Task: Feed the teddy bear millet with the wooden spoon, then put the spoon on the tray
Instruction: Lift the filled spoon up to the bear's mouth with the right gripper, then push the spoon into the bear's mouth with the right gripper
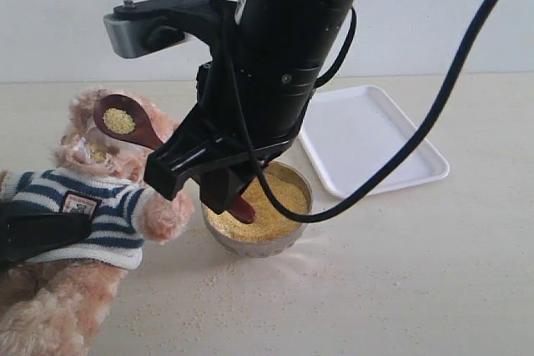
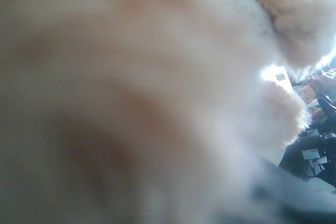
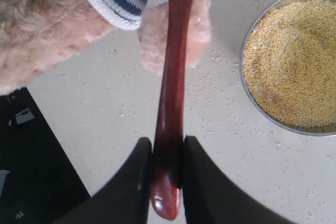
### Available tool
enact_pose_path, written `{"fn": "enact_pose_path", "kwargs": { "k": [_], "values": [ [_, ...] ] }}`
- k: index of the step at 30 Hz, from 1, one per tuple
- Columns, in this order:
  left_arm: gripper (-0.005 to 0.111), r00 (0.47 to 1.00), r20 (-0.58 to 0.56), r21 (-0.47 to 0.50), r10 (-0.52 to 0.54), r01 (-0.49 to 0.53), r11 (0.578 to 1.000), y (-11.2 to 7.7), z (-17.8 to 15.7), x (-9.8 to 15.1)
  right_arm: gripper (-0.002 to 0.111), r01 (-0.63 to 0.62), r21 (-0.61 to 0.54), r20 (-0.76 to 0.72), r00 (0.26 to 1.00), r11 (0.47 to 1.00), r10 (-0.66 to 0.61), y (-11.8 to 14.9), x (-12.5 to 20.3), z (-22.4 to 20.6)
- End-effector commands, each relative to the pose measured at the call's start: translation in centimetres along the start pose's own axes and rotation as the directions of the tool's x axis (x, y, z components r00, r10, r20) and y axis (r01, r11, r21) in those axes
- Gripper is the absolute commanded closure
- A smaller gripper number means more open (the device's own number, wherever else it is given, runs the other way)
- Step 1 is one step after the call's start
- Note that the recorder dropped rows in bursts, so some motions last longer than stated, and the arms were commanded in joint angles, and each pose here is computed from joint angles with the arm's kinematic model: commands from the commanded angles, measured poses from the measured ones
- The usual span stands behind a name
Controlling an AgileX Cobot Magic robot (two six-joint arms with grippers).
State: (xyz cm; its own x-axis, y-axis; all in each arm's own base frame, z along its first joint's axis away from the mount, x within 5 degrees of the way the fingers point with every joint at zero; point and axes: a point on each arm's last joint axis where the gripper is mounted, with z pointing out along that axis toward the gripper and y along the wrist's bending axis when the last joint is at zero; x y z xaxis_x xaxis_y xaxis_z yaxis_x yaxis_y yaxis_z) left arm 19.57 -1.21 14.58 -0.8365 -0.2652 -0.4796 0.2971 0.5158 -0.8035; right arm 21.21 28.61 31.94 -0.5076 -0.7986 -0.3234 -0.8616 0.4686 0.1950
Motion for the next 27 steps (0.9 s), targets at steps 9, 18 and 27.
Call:
{"fn": "enact_pose_path", "kwargs": {
  "k": [9, 18, 27],
  "values": [
    [0.102, 1.000, 0.019, 0.029, 0.011, -0.012, 1.000, -0.3, -0.1, -0.4, 0.107, 0.059, 0.027, -0.030, 0.998, 0.998, -0.058, 0.7, -1.9, 2.2],
    [0.102, 1.000, 0.019, 0.029, 0.011, -0.012, 1.000, -0.3, -0.1, -0.4, 0.107, 0.168, 0.249, -0.115, 0.983, 0.954, -0.143, 0.6, -3.0, 4.3],
    [0.102, 1.000, 0.019, 0.029, 0.011, -0.012, 1.000, -0.3, -0.1, -0.4, 0.107, 0.266, 0.425, -0.178, 0.962, 0.865, -0.209, 0.1, -3.3, 4.5]
  ]
}}
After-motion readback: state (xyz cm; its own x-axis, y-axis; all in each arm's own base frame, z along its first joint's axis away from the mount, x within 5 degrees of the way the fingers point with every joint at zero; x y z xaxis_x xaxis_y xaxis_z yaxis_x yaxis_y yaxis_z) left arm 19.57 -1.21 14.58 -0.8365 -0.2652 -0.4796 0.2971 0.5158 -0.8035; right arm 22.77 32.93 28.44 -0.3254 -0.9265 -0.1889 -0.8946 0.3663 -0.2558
